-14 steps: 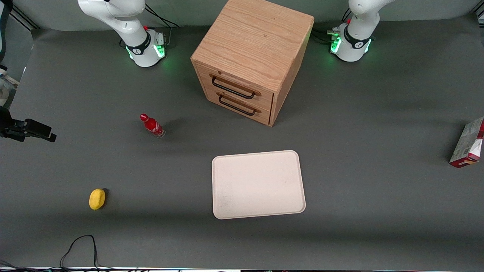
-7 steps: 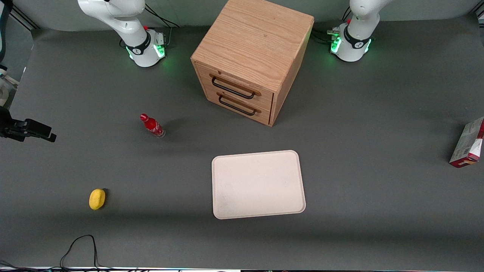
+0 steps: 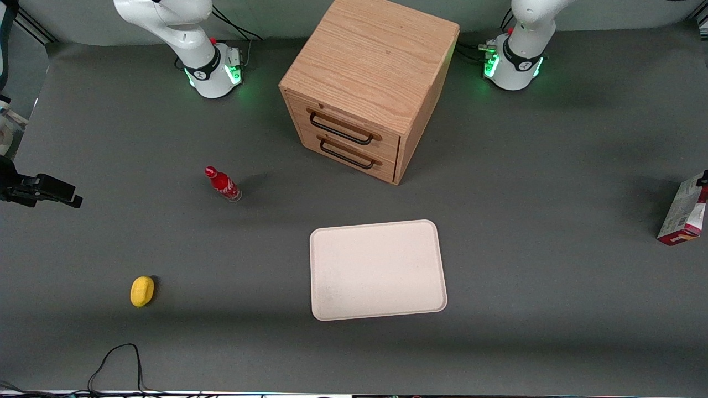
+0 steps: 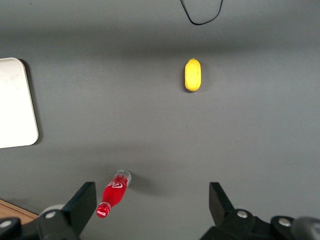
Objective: Place red cookie box on tray
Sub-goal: 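Align the open left gripper over the cookie box and close on it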
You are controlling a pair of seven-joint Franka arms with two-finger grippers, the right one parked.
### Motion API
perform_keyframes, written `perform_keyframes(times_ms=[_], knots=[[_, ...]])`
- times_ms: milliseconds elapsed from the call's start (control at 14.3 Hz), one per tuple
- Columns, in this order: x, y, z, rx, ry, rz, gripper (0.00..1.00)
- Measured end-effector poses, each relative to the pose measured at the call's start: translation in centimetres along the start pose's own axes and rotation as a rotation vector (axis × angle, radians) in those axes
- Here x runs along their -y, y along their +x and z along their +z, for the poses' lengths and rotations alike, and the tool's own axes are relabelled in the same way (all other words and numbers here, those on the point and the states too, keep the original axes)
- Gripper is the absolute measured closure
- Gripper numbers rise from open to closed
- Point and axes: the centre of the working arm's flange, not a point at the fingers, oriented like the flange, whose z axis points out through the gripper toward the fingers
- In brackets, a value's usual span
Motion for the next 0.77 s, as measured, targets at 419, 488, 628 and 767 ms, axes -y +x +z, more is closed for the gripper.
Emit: perform_keyframes(times_ms=[419, 488, 628, 767], knots=[[0.3, 1.5, 3.2, -0.008, 0.016, 0.019, 0.00], [0.3, 1.6, 3.3, -0.008, 0.017, 0.019, 0.00], [0.3, 1.6, 3.3, -0.009, 0.017, 0.019, 0.01], [0.3, 1.6, 3.4, -0.008, 0.016, 0.020, 0.25]])
